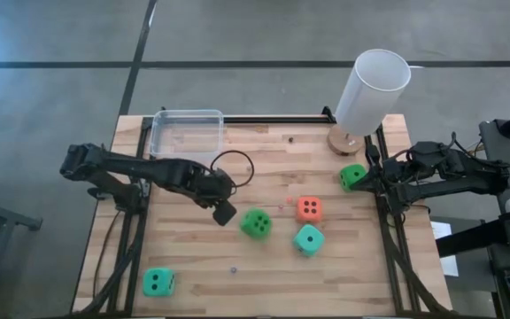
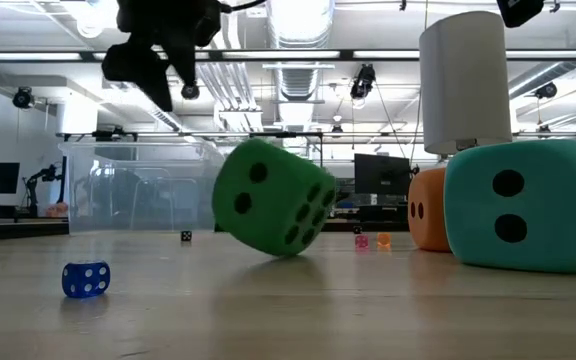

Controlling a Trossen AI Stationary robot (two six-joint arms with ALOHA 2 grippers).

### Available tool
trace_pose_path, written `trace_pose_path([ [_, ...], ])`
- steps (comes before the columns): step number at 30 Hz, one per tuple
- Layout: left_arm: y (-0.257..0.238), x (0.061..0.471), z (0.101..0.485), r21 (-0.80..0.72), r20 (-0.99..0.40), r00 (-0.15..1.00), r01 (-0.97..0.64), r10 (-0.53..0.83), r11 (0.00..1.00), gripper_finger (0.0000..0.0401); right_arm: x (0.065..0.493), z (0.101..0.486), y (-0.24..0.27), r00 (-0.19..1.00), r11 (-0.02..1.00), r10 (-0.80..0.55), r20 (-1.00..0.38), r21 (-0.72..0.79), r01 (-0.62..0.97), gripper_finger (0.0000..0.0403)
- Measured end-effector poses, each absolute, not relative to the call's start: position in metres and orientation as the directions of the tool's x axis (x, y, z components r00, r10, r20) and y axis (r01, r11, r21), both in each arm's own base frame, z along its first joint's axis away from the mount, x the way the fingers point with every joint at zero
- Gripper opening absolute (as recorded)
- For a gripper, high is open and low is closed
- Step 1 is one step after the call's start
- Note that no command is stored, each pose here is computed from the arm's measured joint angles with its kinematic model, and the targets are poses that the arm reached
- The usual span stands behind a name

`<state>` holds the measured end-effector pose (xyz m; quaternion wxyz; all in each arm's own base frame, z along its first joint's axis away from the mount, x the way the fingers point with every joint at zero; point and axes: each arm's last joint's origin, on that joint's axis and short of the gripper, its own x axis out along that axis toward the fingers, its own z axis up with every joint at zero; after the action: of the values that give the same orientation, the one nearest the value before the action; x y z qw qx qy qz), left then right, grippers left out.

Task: Pick & Place Dice
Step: Put the left green large dice into the transparent bin

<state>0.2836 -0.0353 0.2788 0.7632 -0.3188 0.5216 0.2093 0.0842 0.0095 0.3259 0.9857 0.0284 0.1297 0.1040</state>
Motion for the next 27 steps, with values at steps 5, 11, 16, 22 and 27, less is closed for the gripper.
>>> trace_pose_path([
  [5,-0.037,0.292,0.274,-0.294,-0.922,0.387,-0.659,-0.023,0.692,0.029,0.084,0.326,0.009,0.945,0.977,0.212,-0.25,0.083,-0.198,0.0008],
  [11,-0.039,0.305,0.263,-0.304,-0.923,0.383,-0.664,-0.038,0.683,0.0339,0.084,0.326,0.009,0.945,0.977,0.212,-0.25,0.083,-0.198,0.0008],
  [16,-0.041,0.32,0.256,-0.3,-0.931,0.362,-0.703,-0.04,0.645,0.0393,0.084,0.326,0.009,0.945,0.977,0.212,-0.25,0.083,-0.198,0.0008],
  [22,-0.043,0.34,0.256,-0.273,-0.94,0.338,-0.66,-0.048,0.7,0.0393,0.084,0.326,0.009,0.945,0.977,0.212,-0.25,0.083,-0.197,0.0008],
  [27,-0.045,0.352,0.254,-0.186,-0.958,0.283,-0.484,-0.048,0.855,0.0396,0.084,0.326,0.009,0.945,0.977,0.212,-0.25,0.083,-0.197,0.0008],
])
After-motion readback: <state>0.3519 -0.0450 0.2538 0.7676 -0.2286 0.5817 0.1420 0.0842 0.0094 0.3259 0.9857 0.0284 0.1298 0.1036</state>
